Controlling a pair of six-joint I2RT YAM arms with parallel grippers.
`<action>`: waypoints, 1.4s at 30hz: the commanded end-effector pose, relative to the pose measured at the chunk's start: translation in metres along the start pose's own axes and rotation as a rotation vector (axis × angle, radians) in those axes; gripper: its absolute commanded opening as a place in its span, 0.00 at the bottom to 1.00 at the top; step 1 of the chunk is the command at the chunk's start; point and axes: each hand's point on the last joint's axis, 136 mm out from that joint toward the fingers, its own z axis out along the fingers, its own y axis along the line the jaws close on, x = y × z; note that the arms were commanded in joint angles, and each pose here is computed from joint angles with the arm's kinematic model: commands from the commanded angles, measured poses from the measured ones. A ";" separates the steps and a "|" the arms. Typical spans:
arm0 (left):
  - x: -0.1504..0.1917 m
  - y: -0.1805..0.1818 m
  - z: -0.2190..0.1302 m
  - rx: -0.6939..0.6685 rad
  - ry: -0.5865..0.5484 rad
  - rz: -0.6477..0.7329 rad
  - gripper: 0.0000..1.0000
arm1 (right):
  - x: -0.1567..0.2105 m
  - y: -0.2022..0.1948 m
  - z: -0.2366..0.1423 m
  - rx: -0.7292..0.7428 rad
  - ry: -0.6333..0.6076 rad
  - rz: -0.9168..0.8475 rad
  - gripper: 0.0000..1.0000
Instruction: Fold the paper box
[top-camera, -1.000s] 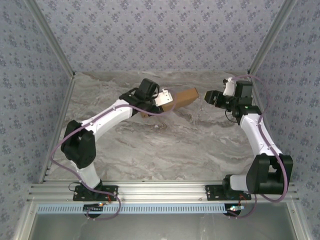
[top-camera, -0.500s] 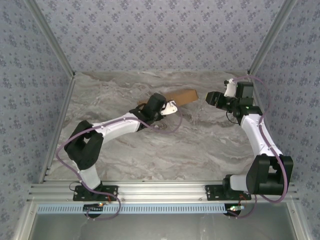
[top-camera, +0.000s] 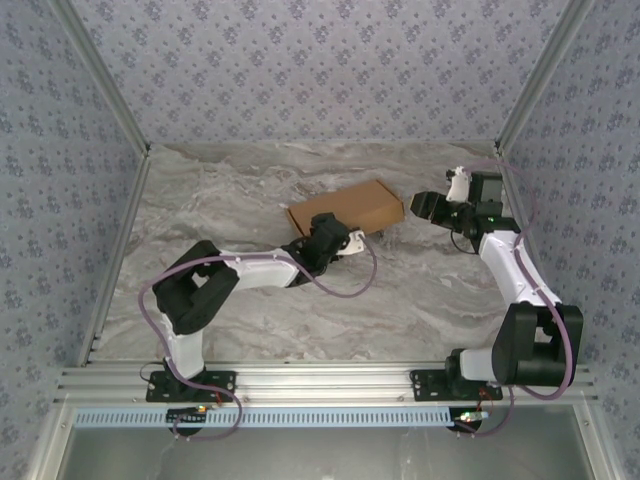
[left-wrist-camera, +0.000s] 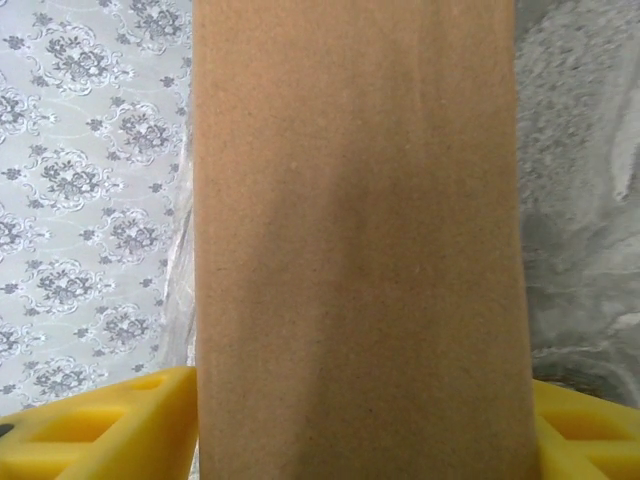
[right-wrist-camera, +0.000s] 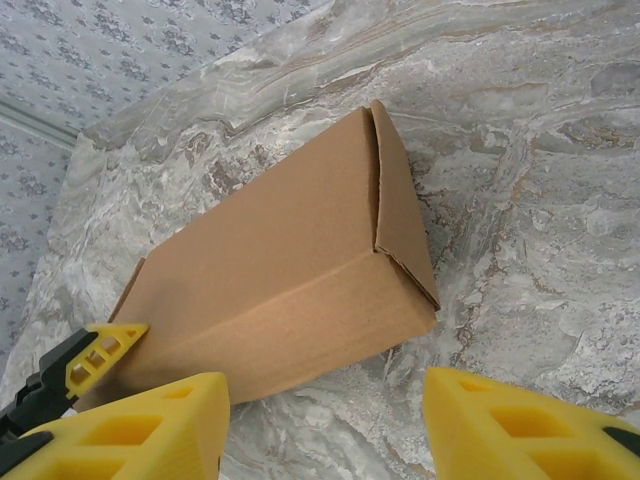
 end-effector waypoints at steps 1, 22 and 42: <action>-0.007 -0.002 -0.001 -0.018 -0.015 -0.043 0.71 | 0.002 -0.001 0.002 -0.017 0.000 -0.002 0.56; -0.002 -0.047 -0.028 0.144 -0.018 -0.102 0.99 | 0.013 -0.004 0.006 -0.018 0.014 0.014 0.56; 0.013 0.063 -0.079 0.113 -0.177 -0.697 0.99 | 0.050 0.001 0.021 0.220 0.067 -0.216 0.58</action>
